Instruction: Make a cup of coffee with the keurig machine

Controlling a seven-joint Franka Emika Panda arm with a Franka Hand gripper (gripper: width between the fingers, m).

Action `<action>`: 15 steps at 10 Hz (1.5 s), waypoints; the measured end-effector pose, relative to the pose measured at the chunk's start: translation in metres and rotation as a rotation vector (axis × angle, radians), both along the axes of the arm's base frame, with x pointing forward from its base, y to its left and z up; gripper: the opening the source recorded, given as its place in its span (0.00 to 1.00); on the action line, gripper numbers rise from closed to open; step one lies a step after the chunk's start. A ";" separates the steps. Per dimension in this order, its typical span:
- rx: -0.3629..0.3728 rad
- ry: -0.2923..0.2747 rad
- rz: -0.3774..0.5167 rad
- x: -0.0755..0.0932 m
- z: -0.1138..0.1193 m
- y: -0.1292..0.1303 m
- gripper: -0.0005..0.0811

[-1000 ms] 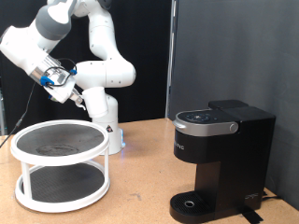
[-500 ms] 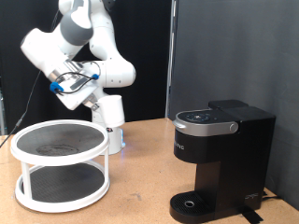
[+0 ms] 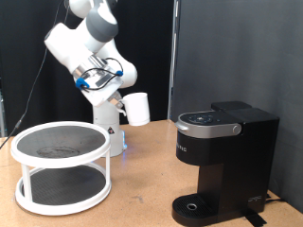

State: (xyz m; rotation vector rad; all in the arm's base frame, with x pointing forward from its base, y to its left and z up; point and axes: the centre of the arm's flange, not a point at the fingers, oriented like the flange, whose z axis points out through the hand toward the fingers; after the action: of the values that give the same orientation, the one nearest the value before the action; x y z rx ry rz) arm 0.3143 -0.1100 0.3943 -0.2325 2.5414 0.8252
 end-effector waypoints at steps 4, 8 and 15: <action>-0.007 -0.003 -0.003 0.007 0.000 0.006 0.01; -0.089 0.072 -0.046 0.027 -0.038 0.014 0.01; -0.177 0.118 -0.063 0.055 -0.120 0.035 0.01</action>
State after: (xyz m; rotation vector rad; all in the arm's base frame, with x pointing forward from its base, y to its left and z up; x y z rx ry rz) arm 0.3696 -0.0755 0.2748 -0.1626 2.7202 0.6074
